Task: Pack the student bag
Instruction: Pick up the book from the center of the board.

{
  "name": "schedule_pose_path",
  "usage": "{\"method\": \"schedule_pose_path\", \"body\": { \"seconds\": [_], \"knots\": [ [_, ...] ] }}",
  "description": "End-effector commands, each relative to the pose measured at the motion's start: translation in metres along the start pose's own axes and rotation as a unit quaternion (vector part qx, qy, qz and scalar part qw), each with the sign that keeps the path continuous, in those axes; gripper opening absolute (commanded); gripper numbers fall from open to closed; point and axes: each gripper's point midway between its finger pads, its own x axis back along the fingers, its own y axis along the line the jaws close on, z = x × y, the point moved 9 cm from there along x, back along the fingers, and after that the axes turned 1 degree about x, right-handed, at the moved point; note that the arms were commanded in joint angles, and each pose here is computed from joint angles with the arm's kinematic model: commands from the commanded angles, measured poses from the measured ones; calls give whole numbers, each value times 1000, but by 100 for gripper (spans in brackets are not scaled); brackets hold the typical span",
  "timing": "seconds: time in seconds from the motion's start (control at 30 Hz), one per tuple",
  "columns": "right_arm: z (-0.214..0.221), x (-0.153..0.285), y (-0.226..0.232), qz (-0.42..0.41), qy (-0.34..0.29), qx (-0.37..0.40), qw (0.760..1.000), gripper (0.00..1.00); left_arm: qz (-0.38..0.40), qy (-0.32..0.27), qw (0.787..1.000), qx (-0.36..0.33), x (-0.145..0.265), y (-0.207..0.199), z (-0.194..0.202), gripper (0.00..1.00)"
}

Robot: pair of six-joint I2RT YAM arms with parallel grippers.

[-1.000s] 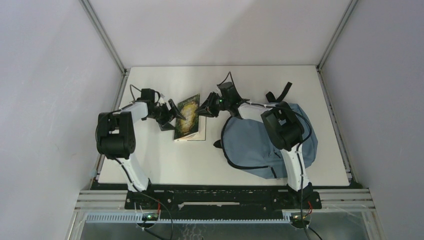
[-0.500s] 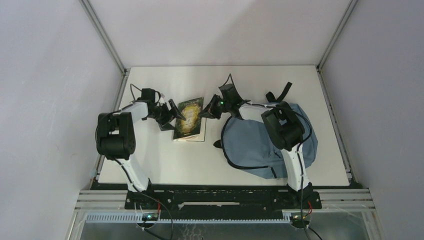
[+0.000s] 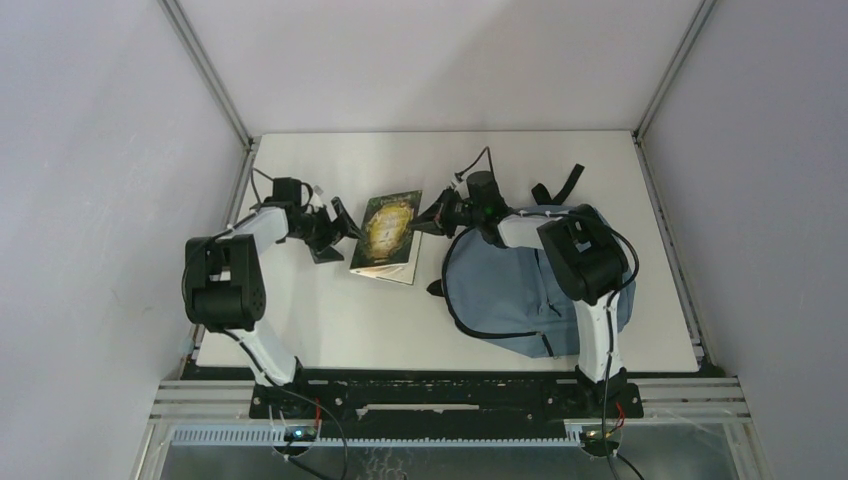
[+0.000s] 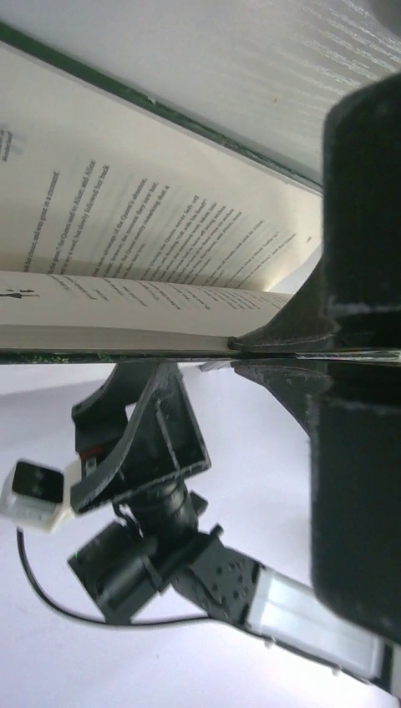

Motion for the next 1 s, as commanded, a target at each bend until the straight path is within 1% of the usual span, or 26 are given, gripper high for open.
{"method": "schedule_pose_path", "body": {
  "seconds": [0.0, 0.1, 0.2, 0.3, 0.37, 0.47, 0.57, 0.6, 0.67, 0.7, 0.73, 0.77, 0.8, 0.83, 0.9, 0.93, 0.97],
  "knots": [
    [-1, 18, 54, -129, 13, 59, 990, 0, 65, 18, 998, -6, 3, -4, 10, 93],
    [0, 15, 51, -153, 25, 48, 987, 0, 111, 42, 993, 2, -1, -5, 14, 96],
    [-1, 11, 44, -166, 33, 36, 985, 0, 143, 53, 988, 12, -5, -6, 18, 95],
    [-1, 6, 37, -154, 30, 30, 987, 0, 184, 49, 982, 18, -4, -13, 18, 93],
    [0, 2, 33, -144, 26, 26, 989, 0, 202, 53, 978, 20, -3, -17, 19, 89],
    [-1, -1, 25, -121, 21, 12, 992, 0, 209, 48, 976, 25, 2, -20, 20, 74],
    [-2, -3, 13, -89, 19, -5, 996, 0, 207, 30, 978, 21, 11, -27, 17, 57],
    [-2, -3, 9, -76, 18, -9, 997, 0, 207, 22, 978, 17, 15, -30, 16, 48],
    [-1, -2, 3, -52, 20, -7, 998, 0, 202, 11, 979, 6, 24, -37, 12, 27],
    [0, 0, 4, -43, 18, 0, 999, 0, 200, 8, 980, 3, 28, -40, 11, 21],
    [1, 2, 3, -35, 18, 15, 999, 11, 197, 4, 980, -2, 33, -43, 10, 14],
    [2, 5, 6, -33, 20, 29, 999, 30, 191, 1, 982, -7, 37, -45, 10, 6],
    [4, 9, 10, -29, 21, 44, 998, 47, 181, -2, 983, -14, 42, -47, 9, 2],
    [4, 14, 14, -25, 18, 60, 998, 59, 169, -4, 985, -21, 47, -49, 10, 0],
    [5, 28, 24, -9, 7, 98, 995, 79, 151, -8, 988, -36, 56, -52, 10, 0],
    [2, 38, 28, -1, -3, 114, 993, 83, 148, -11, 988, -45, 62, -54, 11, 0],
    [0, 49, 33, 7, -13, 134, 991, 85, 149, -14, 987, -55, 67, -57, 12, 0]
  ]
}}
